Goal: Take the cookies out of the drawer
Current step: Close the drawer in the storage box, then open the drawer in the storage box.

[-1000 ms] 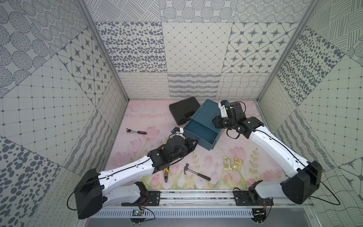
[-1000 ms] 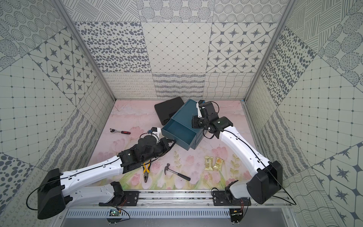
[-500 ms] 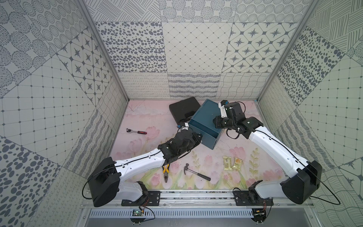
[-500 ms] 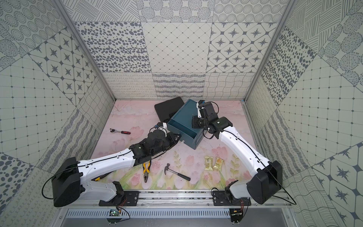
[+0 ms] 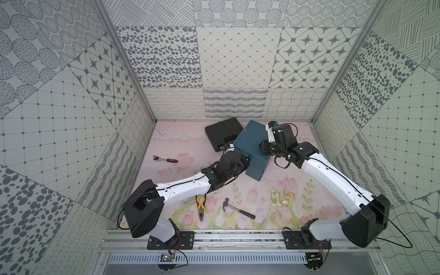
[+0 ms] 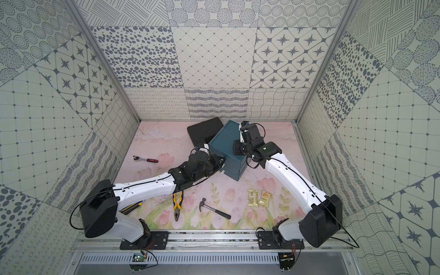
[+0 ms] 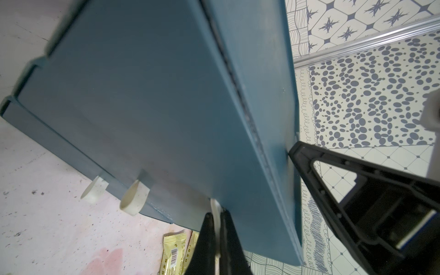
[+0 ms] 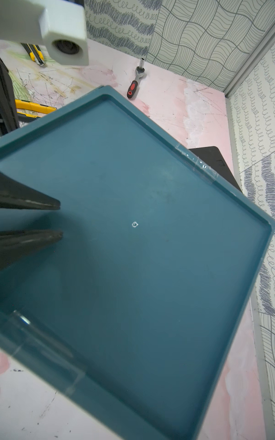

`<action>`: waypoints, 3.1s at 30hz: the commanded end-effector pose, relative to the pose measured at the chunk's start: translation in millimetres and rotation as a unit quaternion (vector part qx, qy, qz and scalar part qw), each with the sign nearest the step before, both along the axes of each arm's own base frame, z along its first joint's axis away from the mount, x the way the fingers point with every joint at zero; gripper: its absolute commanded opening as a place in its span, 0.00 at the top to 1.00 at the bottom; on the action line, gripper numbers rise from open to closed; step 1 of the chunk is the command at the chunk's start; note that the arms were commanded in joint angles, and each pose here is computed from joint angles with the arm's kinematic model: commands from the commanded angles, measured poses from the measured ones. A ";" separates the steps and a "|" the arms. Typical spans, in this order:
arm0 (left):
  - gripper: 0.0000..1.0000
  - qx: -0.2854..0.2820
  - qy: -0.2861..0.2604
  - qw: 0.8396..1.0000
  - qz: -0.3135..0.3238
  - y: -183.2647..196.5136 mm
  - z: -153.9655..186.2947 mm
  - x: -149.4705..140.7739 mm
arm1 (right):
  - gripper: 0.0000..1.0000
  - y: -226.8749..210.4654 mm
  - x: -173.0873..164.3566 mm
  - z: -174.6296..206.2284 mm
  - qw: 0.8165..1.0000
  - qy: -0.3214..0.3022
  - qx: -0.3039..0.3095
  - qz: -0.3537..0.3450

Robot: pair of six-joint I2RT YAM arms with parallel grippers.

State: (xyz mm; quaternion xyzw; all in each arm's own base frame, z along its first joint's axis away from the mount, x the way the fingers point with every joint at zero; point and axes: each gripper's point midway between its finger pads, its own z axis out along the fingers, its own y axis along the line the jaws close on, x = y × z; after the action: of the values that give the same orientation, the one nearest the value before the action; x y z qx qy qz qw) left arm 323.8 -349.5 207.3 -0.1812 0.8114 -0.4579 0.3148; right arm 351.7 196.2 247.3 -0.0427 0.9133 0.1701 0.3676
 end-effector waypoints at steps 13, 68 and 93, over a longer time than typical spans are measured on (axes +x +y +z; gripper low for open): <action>0.41 0.011 0.010 1.000 0.019 59.1 -16.0 -45.4 | 0.80 0.1 -4.9 -14.2 0.999 0.030 -0.021 0.007; 1.00 -0.117 0.023 0.993 0.027 9.1 -52.9 17.1 | 0.51 24.7 -70.5 59.6 0.965 -0.128 -0.166 0.159; 1.00 -0.060 0.050 0.996 0.048 59.0 -75.7 -51.6 | 0.50 37.3 -30.0 7.5 0.943 -0.085 -0.274 0.169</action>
State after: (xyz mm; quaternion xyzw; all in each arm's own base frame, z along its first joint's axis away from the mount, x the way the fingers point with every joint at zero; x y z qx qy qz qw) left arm 277.3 -306.9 133.6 -0.2524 0.7858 -0.5014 0.2596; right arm 313.9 232.0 243.7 -0.3191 0.8737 -0.0290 0.3661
